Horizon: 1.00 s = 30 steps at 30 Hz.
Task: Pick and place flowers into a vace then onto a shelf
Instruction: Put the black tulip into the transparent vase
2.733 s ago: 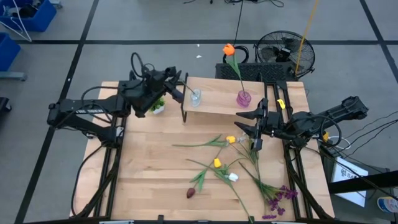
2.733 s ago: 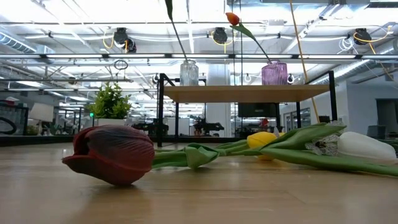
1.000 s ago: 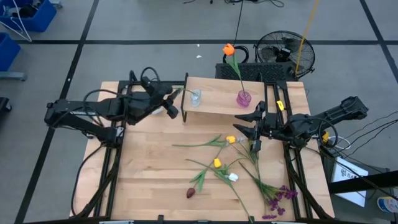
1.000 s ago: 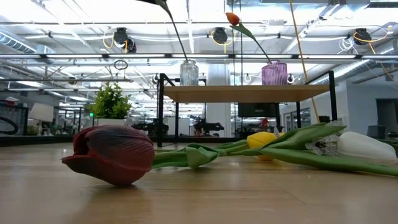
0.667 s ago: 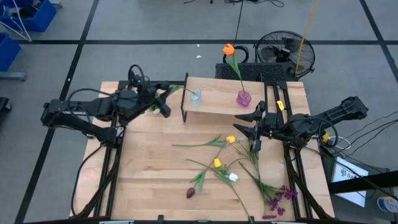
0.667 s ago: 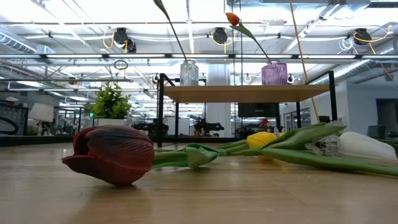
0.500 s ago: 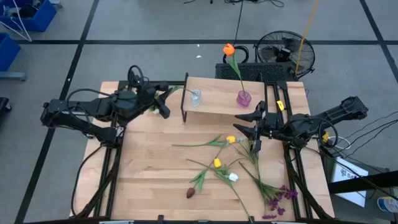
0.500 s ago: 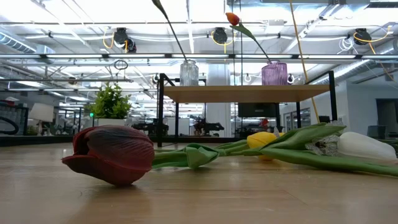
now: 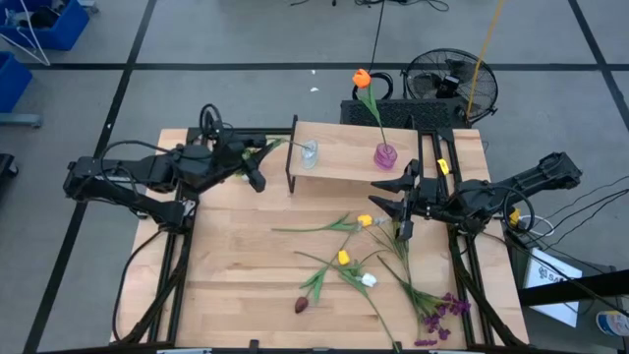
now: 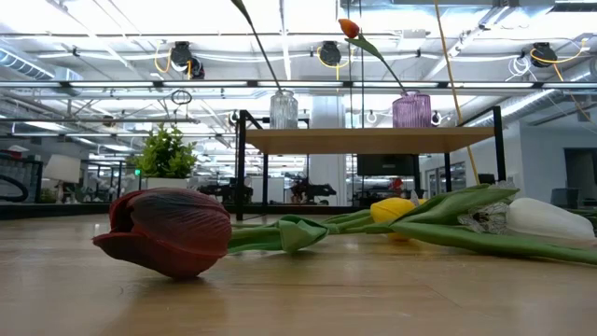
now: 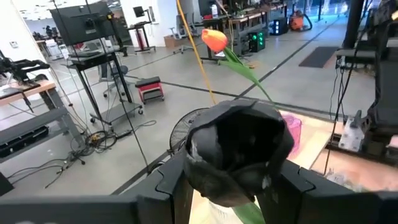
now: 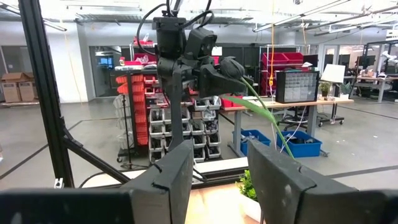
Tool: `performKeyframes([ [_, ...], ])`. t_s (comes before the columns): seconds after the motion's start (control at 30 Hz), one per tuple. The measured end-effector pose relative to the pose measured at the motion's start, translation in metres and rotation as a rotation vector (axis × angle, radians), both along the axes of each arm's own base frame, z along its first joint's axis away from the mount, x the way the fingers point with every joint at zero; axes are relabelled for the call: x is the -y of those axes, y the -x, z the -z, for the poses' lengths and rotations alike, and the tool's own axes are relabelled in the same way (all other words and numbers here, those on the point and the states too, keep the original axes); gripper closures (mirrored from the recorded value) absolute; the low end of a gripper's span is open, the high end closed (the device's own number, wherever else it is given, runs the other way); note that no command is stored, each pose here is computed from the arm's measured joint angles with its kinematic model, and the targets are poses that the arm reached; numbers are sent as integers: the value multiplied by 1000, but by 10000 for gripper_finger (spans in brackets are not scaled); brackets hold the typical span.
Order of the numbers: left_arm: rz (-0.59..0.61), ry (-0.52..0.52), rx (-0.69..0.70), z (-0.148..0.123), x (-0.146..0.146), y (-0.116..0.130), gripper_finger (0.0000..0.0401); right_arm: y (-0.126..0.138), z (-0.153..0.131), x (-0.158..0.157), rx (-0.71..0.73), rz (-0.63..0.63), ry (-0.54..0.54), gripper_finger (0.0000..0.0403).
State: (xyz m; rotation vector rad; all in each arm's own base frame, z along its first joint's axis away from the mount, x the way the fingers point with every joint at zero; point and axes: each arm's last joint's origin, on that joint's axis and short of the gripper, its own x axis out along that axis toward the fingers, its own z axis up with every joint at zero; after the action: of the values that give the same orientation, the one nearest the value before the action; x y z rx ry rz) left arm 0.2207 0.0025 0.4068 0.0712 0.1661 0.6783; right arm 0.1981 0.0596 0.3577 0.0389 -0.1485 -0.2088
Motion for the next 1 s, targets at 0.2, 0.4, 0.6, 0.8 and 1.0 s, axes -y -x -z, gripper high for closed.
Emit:
performKeyframes([
  [0.2, 87, -9, -30, -1, 1, 5, 247, 0, 0, 0, 0, 0, 1, 259],
  [0.4, 86, -4, -6, -3, -3, 5, 247, 0, 0, 0, -1, 1, 6, 259],
  [0.6, 25, 33, 28, -3, -16, 5, 247, 0, 0, 0, 1, 0, 0, 259],
  [0.8, 109, 79, 3, 2, -34, -2, 247, 1, -3, 0, 27, 0, -8, 259],
  [1.0, 140, 110, -41, 13, -42, -14, 247, 1, -6, 1, 57, 2, -15, 259],
])
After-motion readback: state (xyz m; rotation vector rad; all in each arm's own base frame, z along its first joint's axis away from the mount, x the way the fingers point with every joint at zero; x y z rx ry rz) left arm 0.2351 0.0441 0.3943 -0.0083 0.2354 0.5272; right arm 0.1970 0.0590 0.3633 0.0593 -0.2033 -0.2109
